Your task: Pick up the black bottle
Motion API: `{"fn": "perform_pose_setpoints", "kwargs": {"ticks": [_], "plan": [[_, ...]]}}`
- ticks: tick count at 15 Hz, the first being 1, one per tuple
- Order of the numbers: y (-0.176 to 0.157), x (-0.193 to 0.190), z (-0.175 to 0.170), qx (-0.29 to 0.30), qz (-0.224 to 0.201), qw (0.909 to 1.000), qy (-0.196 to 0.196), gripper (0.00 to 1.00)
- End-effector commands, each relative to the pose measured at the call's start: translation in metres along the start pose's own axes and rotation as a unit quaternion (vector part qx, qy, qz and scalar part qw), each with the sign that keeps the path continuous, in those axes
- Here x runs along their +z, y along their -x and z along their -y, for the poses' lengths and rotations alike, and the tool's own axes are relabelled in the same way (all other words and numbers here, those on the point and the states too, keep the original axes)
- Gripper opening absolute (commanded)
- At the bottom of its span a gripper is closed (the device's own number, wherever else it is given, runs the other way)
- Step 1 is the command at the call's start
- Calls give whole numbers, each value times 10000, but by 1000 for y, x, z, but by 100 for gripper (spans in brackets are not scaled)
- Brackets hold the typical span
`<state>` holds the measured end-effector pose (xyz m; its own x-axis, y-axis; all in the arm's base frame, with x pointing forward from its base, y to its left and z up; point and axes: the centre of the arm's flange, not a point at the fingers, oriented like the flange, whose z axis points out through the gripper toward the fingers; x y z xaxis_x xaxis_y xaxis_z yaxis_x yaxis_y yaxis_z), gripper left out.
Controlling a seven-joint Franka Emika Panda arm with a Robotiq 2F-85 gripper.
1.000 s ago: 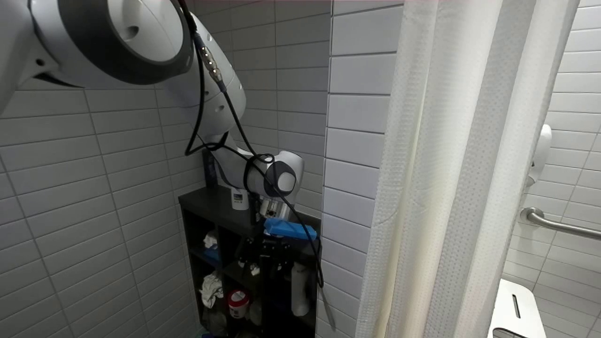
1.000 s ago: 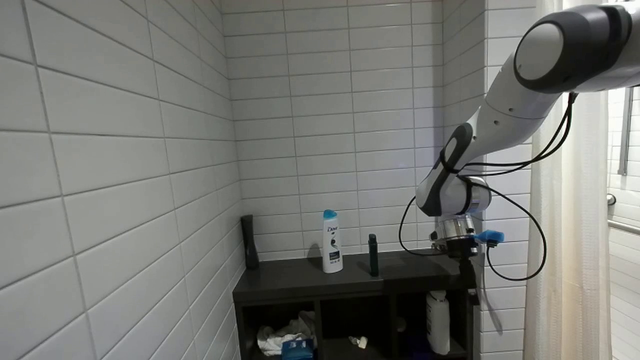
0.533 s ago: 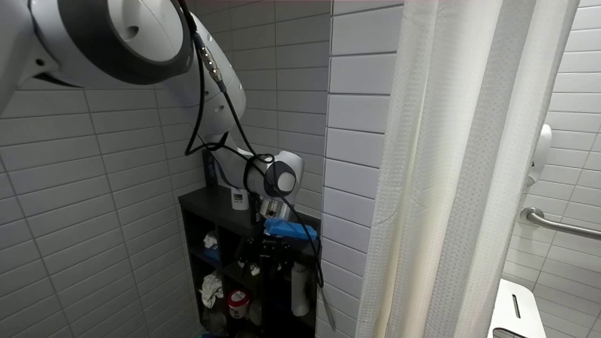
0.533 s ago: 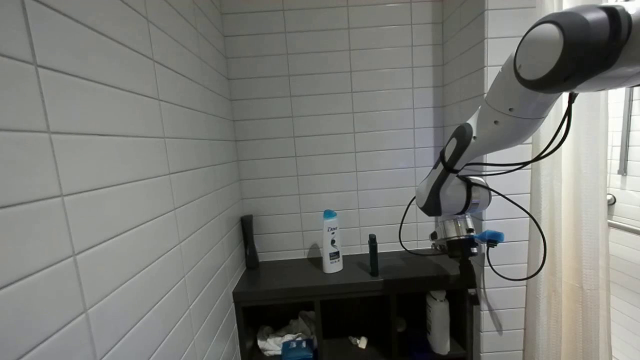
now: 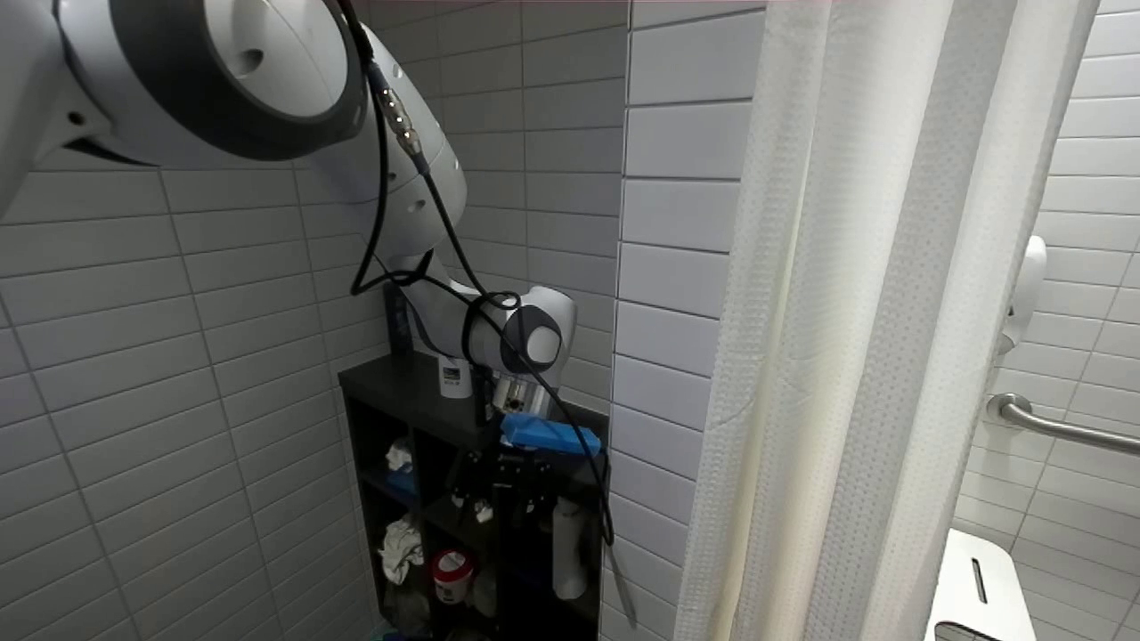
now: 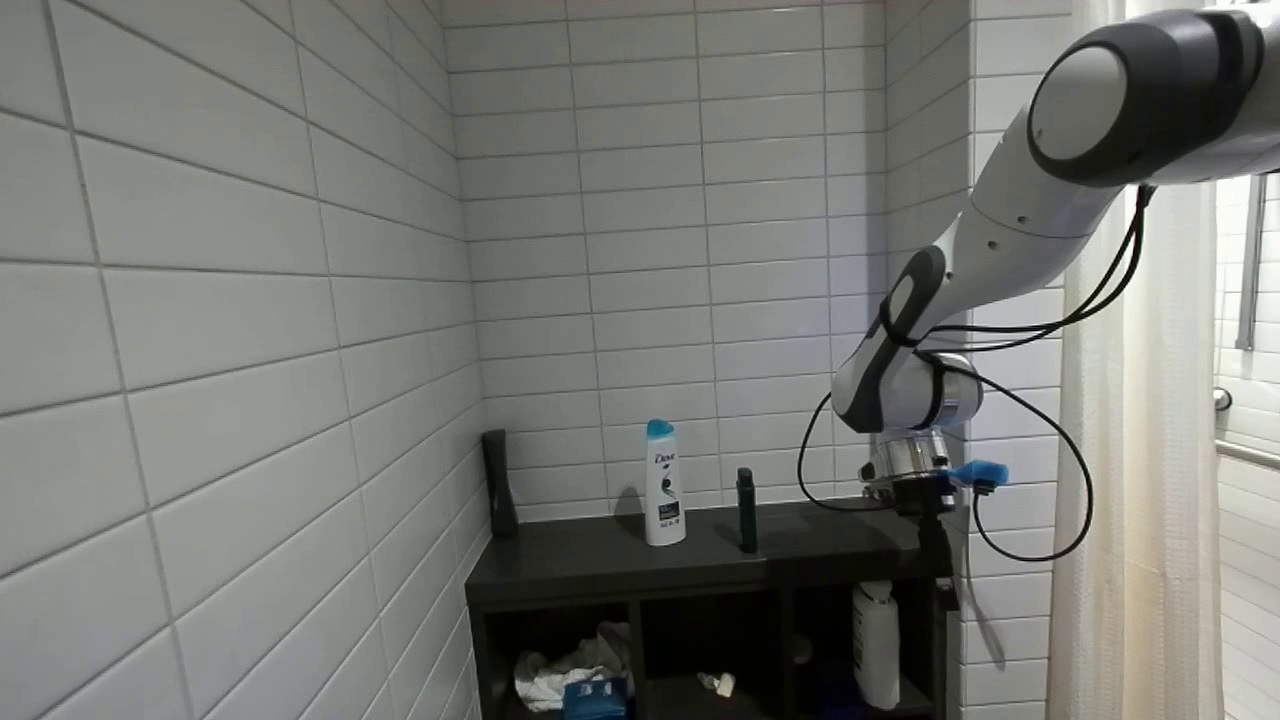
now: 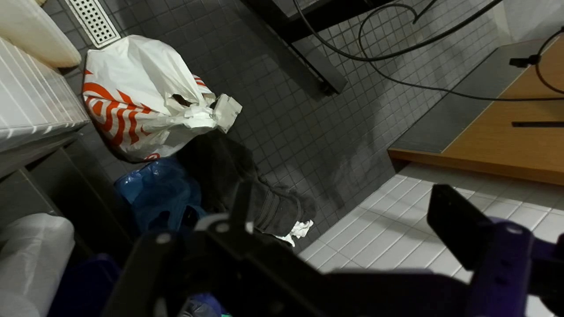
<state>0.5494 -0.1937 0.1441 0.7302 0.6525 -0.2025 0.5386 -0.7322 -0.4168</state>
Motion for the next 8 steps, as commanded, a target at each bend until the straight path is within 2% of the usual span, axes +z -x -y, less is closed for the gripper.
{"fn": "perform_pose_setpoints", "kwargs": {"ticks": [1, 4, 8], "plan": [[0, 0, 0, 0, 0, 10000, 0, 100], [0, 0, 0, 0, 0, 10000, 0, 100], [-6, -10, 15, -259, 64, 9976, 644, 100]]}}
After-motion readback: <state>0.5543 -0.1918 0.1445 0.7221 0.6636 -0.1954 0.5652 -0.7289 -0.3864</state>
